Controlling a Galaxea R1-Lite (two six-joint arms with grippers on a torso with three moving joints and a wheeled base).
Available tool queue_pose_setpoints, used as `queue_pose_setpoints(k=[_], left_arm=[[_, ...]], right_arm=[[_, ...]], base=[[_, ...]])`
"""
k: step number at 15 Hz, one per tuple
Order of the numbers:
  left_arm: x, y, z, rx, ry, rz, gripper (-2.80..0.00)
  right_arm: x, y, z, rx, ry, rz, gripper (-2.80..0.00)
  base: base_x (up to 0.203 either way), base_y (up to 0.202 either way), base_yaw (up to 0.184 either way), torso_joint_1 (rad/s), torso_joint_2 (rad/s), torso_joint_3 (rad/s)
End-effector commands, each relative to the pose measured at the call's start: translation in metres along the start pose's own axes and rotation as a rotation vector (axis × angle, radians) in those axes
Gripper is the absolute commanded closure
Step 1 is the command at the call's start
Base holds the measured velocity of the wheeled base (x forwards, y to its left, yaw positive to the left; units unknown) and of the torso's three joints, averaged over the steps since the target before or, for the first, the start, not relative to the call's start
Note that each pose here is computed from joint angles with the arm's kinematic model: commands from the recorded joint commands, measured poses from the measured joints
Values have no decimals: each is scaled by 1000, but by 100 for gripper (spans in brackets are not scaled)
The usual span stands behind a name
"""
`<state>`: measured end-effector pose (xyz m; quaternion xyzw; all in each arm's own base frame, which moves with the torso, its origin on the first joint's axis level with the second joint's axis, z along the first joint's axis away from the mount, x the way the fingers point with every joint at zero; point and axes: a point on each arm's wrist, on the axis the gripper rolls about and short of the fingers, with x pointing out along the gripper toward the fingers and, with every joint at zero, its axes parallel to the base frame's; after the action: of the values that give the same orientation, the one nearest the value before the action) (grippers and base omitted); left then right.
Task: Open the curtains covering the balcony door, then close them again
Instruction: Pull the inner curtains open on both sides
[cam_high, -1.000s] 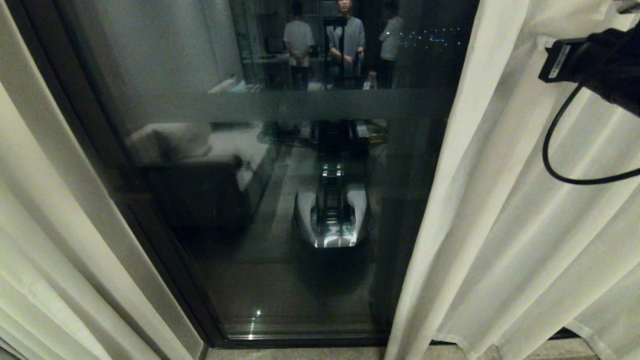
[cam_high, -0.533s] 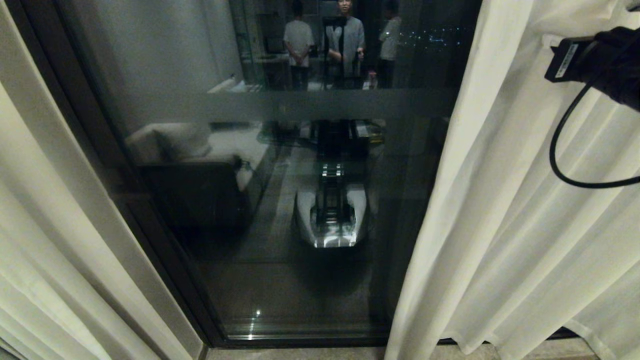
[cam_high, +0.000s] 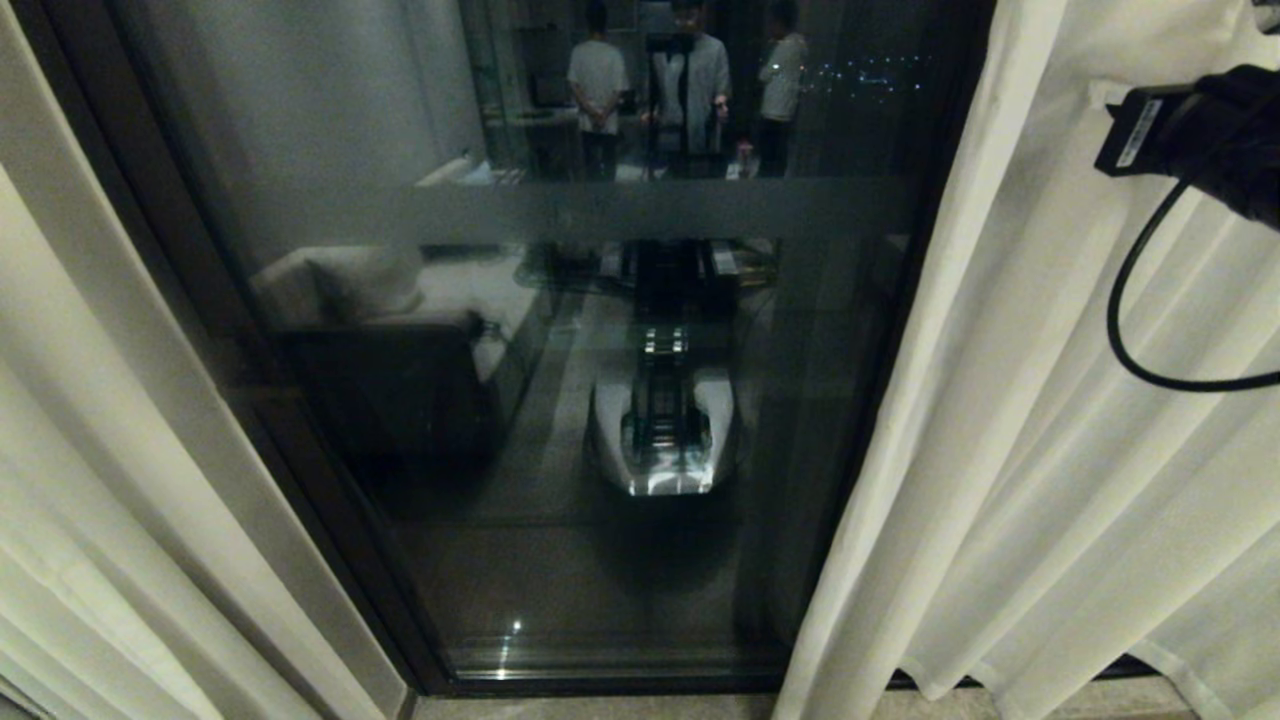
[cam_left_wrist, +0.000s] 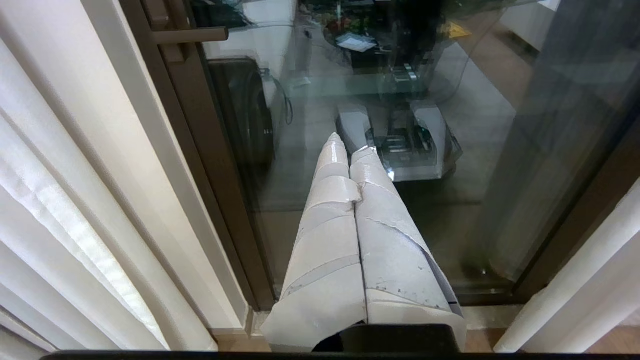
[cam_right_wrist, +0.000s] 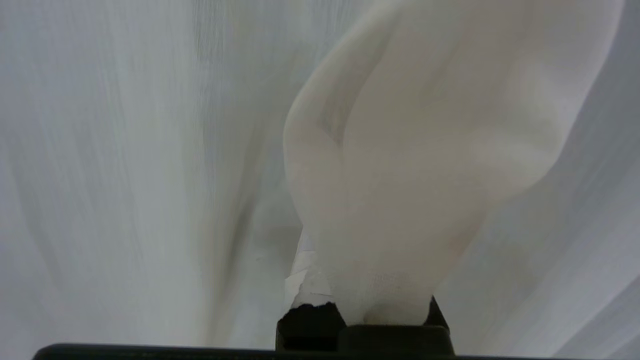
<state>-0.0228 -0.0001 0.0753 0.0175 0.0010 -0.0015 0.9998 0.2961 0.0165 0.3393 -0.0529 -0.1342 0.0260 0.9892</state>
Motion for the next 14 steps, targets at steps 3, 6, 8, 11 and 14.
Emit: queue_pose_setpoints(k=[3,6,8,11,14], left_arm=[[0,0,0,0,-1,0,0],[0,0,0,0,-1,0,0],[0,0,0,-1,-1,0,0],[0,0,0,-1,-2,0,0],[0,0,0,-1,-1,0,0]], right_arm=[[-7,0,0,-1,3,2,0],[-10,0,-1,-1,7,1,0],[-11,0,-3,-2,13,-2,0],[-11,-6,-4,-5,18,-19,0],[-11,-8,-5,-5,22,-25,0]], base=[[0,0,0,0,0,0],[0,0,0,0,0,0],[0,0,0,0,0,0],[0,0,0,0,0,0],[0,0,0,0,0,0]])
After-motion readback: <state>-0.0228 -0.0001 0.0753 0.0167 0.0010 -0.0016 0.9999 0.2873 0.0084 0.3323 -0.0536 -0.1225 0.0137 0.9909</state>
